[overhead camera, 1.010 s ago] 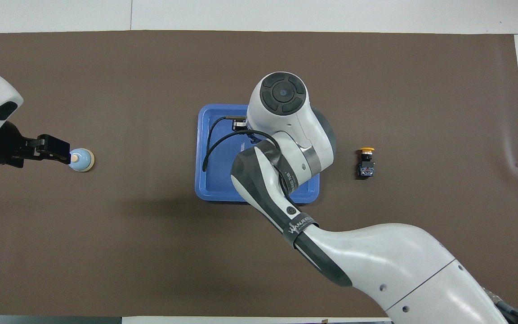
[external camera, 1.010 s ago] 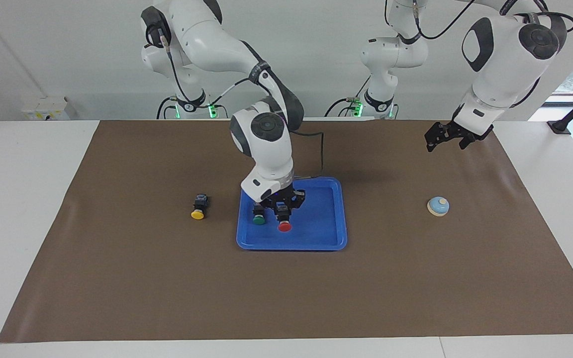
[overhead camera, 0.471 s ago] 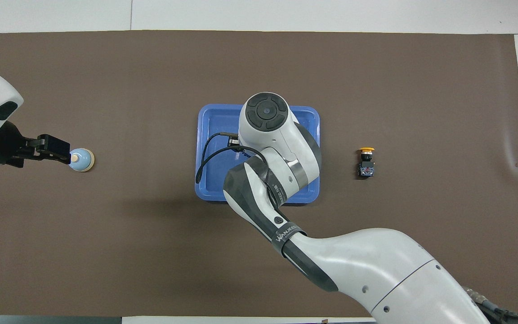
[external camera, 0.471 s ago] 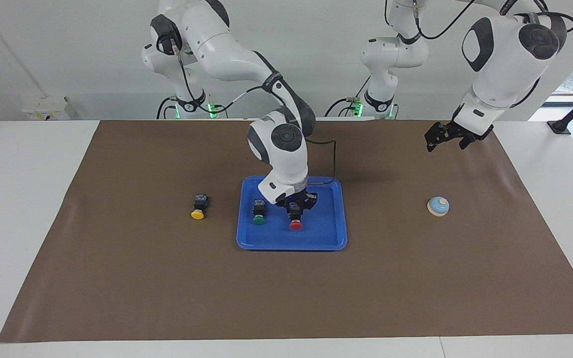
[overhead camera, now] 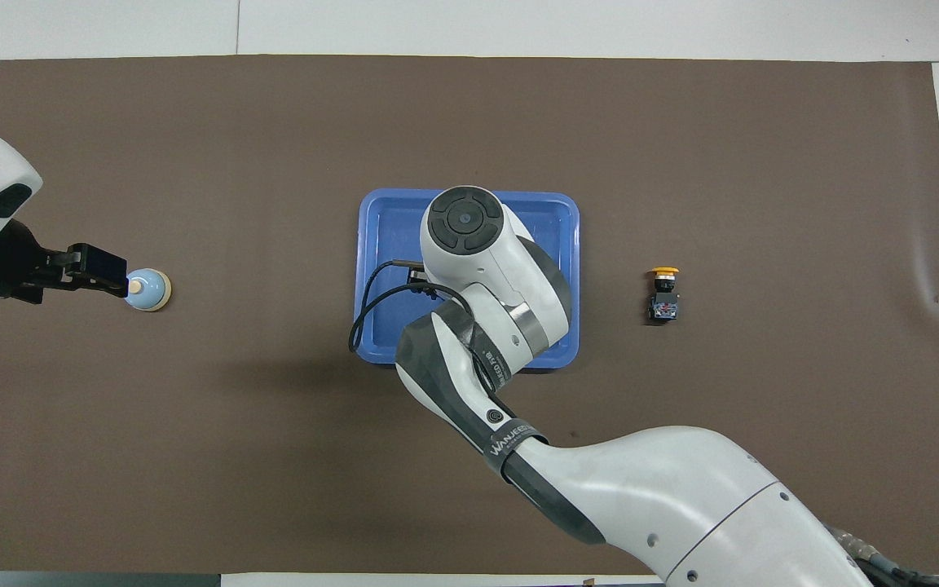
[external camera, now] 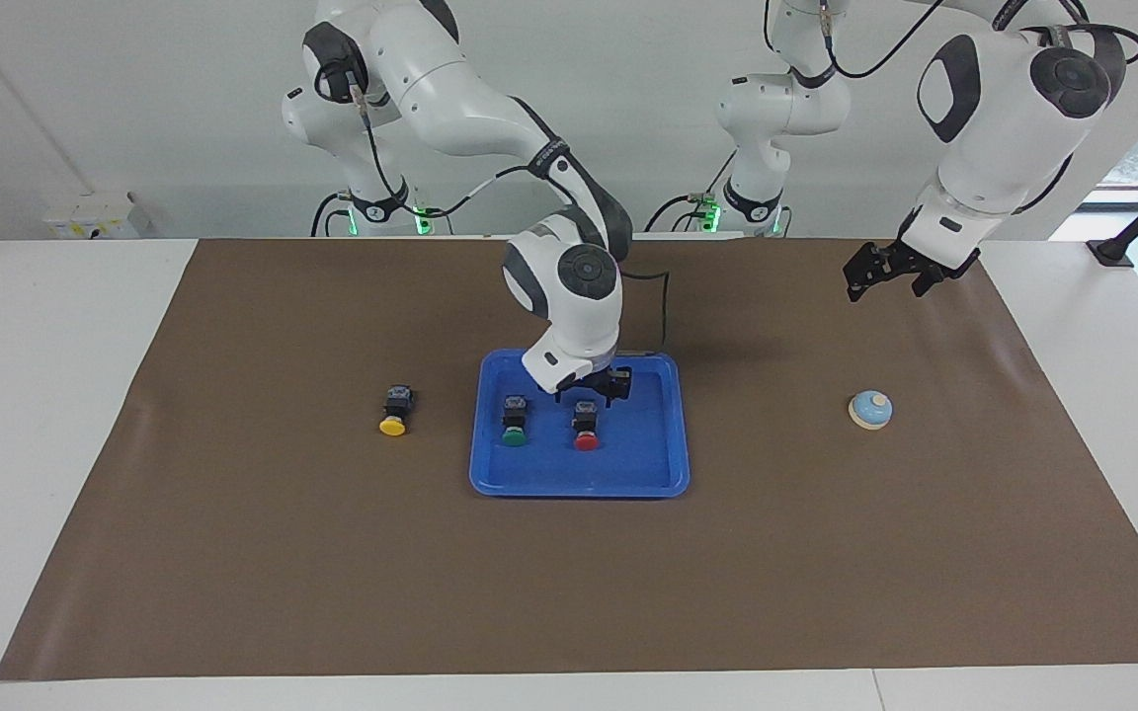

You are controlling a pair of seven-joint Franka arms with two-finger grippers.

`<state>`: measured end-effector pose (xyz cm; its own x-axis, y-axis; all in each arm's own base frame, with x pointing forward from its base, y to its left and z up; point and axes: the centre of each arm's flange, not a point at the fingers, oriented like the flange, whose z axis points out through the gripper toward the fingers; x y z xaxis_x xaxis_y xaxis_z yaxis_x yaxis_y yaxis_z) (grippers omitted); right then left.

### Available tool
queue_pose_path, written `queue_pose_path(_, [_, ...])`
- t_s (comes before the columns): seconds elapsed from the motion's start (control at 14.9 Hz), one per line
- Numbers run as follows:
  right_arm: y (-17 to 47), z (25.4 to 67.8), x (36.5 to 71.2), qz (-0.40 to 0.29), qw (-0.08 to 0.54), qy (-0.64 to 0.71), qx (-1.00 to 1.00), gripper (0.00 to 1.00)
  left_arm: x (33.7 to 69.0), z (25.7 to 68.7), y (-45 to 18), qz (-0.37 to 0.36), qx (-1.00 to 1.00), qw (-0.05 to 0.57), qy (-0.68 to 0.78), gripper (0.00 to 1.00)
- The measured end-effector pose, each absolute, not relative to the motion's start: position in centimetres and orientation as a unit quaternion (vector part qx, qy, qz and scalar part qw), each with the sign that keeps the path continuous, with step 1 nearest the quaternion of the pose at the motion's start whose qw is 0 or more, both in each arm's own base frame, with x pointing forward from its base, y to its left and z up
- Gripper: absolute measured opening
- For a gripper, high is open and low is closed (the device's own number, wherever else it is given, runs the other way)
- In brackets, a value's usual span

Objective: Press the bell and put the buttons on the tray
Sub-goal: 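Place the red button in the tray beside the green one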

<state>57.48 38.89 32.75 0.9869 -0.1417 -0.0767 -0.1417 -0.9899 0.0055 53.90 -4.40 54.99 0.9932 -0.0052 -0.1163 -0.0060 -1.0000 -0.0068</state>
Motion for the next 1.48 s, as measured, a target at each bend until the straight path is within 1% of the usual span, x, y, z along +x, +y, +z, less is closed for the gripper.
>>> queue_pose_path(0.07, [37.5,34.2,58.3,-0.036,0.001,-0.071,0.997,1.0,53.9,55.0,-4.4,0.058,-0.998,0.004,0.003,1.0])
queue_pose_path(0.34, [29.9,41.6,61.0,-0.018,-0.008,-0.064,0.998,1.0,53.9,55.0,-4.4,0.058,-0.998,0.004,0.003,1.0])
queue_pose_path(0.4, [27.8,42.8,61.3,-0.017,-0.009,-0.068,0.998,1.0,53.9,55.0,-4.4,0.058,-0.998,0.004,0.003,1.0])
queue_pose_path(0.54, [23.6,43.5,61.2,-0.022,-0.005,-0.081,0.996,1.0,53.9,55.0,-4.4,0.058,-0.998,0.004,0.003,1.0])
queue_pose_path(0.74, [16.2,41.8,61.0,-0.045,0.004,-0.119,0.992,1.0,53.9,55.0,-4.4,0.058,-0.998,0.004,0.003,1.0])
queue_pose_path(0.81, [14.0,40.8,60.8,-0.051,0.005,-0.128,0.99,1.0,53.9,55.0,-4.4,0.058,-0.998,0.004,0.003,1.0])
queue_pose_path(0.94, [11.4,38.1,59.9,-0.04,0.001,-0.145,0.989,1.0,53.9,55.0,-4.4,0.058,-0.998,0.004,0.003,1.0])
queue_pose_path(1.14, [9.2,34.2,57.6,-0.034,-0.001,-0.162,0.986,1.0,53.9,55.0,-4.4,0.058,-0.998,0.004,0.003,1.0])
queue_pose_path(1.48, [9.2,32.2,54.7,-0.036,-0.002,-0.161,0.986,1.0,53.9,55.0,-4.4,0.058,-0.998,0.004,0.003,1.0])
